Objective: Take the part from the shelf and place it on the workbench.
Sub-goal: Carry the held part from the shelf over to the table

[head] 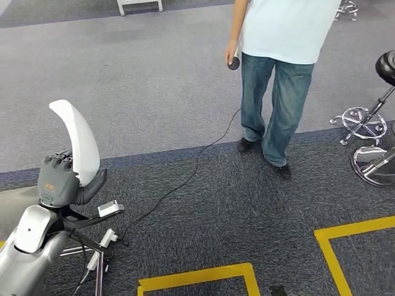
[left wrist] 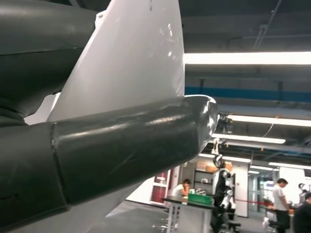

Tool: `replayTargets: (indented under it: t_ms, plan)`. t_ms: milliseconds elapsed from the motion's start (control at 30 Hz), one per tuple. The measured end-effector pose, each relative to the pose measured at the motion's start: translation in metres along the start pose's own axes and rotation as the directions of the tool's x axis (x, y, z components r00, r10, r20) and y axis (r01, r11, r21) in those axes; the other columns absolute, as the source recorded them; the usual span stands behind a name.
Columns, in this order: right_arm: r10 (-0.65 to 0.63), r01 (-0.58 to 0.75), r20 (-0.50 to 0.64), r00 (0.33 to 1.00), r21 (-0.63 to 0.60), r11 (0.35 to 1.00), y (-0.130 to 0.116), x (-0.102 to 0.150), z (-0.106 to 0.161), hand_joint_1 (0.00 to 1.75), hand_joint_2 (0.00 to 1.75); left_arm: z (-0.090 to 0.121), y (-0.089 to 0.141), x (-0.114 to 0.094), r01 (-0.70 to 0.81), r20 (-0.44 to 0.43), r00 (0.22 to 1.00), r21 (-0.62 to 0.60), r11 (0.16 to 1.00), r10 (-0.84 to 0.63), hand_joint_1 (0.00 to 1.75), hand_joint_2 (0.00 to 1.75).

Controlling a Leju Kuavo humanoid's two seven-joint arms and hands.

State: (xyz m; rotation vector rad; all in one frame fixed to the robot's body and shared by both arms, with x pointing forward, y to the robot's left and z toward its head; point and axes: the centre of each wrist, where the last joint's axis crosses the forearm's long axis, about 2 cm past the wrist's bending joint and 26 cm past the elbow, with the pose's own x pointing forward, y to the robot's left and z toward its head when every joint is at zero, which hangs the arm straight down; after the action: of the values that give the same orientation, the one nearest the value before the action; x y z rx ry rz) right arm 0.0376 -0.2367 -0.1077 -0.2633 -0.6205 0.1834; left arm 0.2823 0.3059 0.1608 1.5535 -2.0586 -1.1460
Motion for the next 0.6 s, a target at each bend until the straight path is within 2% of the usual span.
replayTargets:
  t_ms: [233, 333, 433, 533, 600]
  plan:
    - [0.000, 0.000, 0.000, 1.000, -0.006, 1.000, 0.000, 0.000, 0.000, 0.00, 0.00, 0.001, 0.001, -0.002, 0.005, -0.005, 1.000, 0.001, 1.000, -0.005, 1.75, 0.00]
    - [-0.007, 0.007, -0.036, 0.999, 0.022, 1.000, 0.001, 0.001, 0.000, 0.00, 0.00, 0.000, 0.001, -0.001, 0.005, -0.003, 1.000, -0.004, 1.000, -0.005, 1.75, 0.00]
    - [-0.013, 0.026, -0.156, 0.988, 0.085, 0.996, 0.002, 0.003, -0.001, 0.00, 0.00, -0.011, 0.001, -0.004, 0.003, 0.004, 1.000, 0.014, 1.000, -0.003, 1.75, 0.00]
    - [0.011, 0.044, -0.327, 0.945, 0.159, 0.986, 0.003, 0.005, -0.003, 0.00, 0.00, -0.028, -0.001, -0.006, -0.010, 0.014, 1.000, 0.033, 0.999, 0.009, 1.75, 0.00]
    - [0.035, 0.047, -0.403, 0.915, 0.191, 0.980, 0.003, 0.008, -0.004, 0.00, 0.00, -0.038, -0.005, -0.006, -0.021, 0.023, 1.000, 0.034, 0.999, 0.020, 1.75, 0.00]
